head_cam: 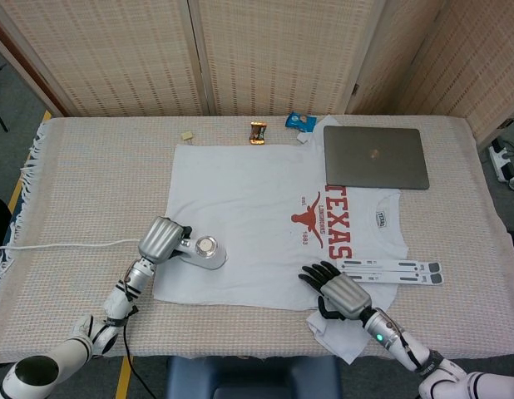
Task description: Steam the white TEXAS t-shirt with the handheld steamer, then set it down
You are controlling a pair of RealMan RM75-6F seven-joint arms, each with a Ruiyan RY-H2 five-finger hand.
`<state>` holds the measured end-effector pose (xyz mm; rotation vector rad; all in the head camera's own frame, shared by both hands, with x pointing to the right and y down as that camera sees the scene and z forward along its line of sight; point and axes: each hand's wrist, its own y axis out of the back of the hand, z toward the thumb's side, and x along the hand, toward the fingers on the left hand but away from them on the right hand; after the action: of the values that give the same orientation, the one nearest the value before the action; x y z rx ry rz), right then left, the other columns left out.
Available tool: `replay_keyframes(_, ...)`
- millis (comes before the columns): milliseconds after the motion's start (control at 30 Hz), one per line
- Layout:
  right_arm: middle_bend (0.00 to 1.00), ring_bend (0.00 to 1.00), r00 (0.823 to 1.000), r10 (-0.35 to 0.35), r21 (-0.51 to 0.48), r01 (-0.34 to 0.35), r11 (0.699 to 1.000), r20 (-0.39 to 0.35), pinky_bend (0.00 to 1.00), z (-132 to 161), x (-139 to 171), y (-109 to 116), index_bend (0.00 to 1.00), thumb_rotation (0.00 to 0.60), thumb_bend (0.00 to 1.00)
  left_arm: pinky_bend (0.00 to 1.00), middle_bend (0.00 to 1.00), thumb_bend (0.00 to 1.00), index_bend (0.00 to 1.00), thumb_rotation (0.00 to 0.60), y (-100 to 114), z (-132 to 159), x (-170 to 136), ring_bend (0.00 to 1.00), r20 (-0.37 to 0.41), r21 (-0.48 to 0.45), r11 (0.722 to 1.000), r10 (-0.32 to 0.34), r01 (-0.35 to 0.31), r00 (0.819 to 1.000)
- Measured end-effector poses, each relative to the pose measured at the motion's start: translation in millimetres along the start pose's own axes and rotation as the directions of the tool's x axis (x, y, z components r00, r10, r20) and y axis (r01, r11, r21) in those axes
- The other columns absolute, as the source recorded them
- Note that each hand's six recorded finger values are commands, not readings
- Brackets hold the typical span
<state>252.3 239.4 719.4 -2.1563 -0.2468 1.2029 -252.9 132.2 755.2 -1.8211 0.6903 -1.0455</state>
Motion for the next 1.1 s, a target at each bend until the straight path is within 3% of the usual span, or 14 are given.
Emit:
replay_keyframes(433, 0.0, 0.0, 1.0, -0.016, 0.002, 0.016, 1.0, 0.002, 0.0, 0, 3, 4, 0.0, 0.247, 0.85, 0.76, 1.0, 0.4, 0.91, 0.6, 10, 14, -40, 0.9, 0.09, -0.012, 1.0, -0.024, 0.025, 0.996)
replay_keyframes(567, 0.0, 0.0, 0.999, -0.044, 0.005, 0.044, 0.999, 0.005, 0.0, -1, 8, 11, 0.0, 0.25, 0.85, 0.76, 1.0, 0.4, 0.91, 0.6, 29, -6, -44, 0.9, 0.032, -0.029, 1.0, 0.012, -0.011, 0.999)
replay_keyframes(700, 0.0, 0.0, 0.996, -0.093, 0.01, 0.093, 0.996, 0.01, 0.0, -2, 15, 24, 0.0, 0.251, 0.85, 0.76, 1.0, 0.4, 0.91, 0.6, 45, -38, -44, 0.9, -0.088, -0.049, 0.997, 0.054, -0.058, 0.995)
replay_keyframes(867, 0.0, 0.0, 0.984, -0.177, 0.027, 0.176, 0.984, 0.028, 0.0, -7, 31, 47, 0.0, 0.249, 0.85, 0.76, 1.0, 0.4, 0.9, 0.6, 54, -86, -45, 0.89, -0.256, -0.073, 0.993, 0.074, -0.095, 0.964)
replay_keyframes(1100, 0.0, 0.0, 0.966, -0.247, 0.049, 0.244, 0.969, 0.074, 0.0, -17, 58, 64, 0.0, 0.249, 0.85, 0.76, 1.0, 0.4, 0.89, 0.6, 49, -154, -58, 0.89, -0.463, -0.027, 0.997, 0.053, -0.073, 0.885)
